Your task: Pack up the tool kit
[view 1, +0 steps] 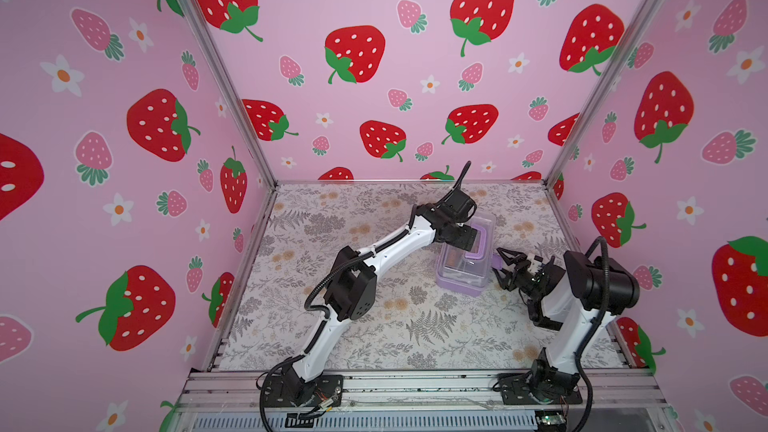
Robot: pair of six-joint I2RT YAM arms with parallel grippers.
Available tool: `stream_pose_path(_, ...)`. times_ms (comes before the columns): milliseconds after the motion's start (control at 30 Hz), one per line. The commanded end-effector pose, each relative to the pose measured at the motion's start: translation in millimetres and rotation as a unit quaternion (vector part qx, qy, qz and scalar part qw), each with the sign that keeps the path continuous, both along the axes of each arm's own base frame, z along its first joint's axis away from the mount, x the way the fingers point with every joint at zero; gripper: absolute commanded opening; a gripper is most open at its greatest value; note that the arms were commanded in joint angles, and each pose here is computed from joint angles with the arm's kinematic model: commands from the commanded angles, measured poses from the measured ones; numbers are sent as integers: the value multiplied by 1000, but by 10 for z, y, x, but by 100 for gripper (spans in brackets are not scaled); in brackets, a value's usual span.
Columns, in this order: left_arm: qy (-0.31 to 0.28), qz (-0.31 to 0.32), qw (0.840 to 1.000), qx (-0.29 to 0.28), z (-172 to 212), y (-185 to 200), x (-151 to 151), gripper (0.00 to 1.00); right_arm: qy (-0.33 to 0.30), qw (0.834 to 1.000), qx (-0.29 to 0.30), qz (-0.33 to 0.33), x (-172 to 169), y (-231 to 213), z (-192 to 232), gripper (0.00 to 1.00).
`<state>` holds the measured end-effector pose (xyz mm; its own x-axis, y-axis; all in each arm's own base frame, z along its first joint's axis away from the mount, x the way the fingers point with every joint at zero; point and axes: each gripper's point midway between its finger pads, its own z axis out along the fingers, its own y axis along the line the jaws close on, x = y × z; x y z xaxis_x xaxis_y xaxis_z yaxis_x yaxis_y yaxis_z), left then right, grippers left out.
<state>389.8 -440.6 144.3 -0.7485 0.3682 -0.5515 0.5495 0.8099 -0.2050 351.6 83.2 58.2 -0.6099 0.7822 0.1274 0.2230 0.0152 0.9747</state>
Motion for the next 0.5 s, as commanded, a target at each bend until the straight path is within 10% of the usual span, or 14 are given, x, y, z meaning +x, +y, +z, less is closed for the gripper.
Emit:
stream_pose_path(0,28,-28,999,10,-239,-101,-186,84,-161,987,4,8,9,13,725,76)
stream_pose_path(467,30,-25,999,13,-257,-37,-234,83,-208,978,5,22,-80,55,1074,62)
